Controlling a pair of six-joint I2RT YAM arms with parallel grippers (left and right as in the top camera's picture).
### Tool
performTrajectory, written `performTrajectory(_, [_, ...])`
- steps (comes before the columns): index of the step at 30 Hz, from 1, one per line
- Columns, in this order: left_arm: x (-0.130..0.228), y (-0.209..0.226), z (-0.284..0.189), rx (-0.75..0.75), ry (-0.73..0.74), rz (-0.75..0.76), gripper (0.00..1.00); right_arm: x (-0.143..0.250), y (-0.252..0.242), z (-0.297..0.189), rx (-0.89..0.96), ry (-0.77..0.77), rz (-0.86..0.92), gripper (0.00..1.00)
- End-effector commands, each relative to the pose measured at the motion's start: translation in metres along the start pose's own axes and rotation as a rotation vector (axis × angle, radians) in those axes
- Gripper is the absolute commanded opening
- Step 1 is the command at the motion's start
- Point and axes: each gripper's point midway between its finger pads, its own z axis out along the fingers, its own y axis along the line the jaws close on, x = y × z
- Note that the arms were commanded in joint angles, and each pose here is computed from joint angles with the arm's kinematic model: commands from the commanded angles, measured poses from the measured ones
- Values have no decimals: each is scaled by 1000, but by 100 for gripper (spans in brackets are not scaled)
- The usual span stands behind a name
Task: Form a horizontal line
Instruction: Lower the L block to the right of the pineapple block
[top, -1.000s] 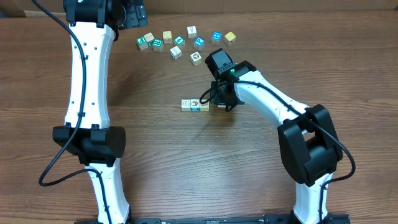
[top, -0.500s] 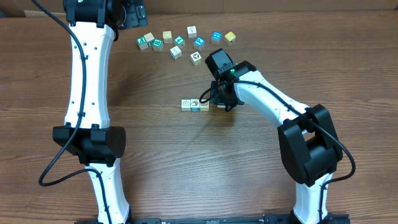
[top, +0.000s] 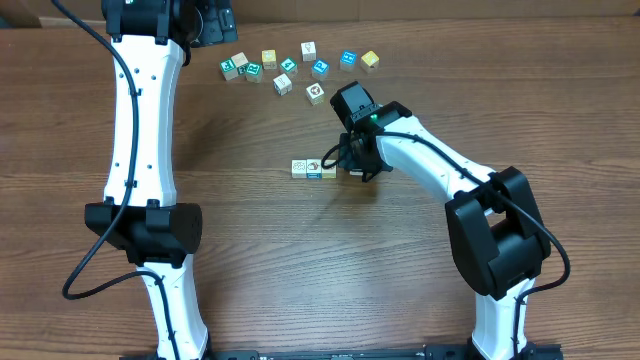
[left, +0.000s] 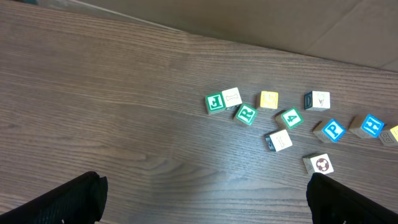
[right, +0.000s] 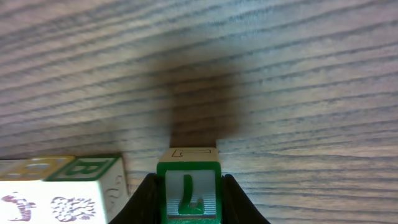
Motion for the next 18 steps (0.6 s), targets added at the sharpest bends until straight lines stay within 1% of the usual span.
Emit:
performTrajectory(1, [-1, -2, -4, 1, -10, 15, 100, 9, -1, 13, -2, 28, 8, 18])
performTrajectory(3, [-1, -2, -4, 1, -10, 15, 100, 10, -1, 13, -5, 31, 8, 18])
performTrajectory(5, [-2, -2, -4, 1, -11, 15, 100, 10, 0, 13, -8, 30, 9, 21])
performTrajectory(13, [-2, -2, -4, 1, -11, 15, 100, 11, 1, 13, -18, 38, 8, 22])
performTrajectory(18, [-2, -2, -4, 1, -11, 15, 100, 11, 1, 13, -18, 37, 8, 29])
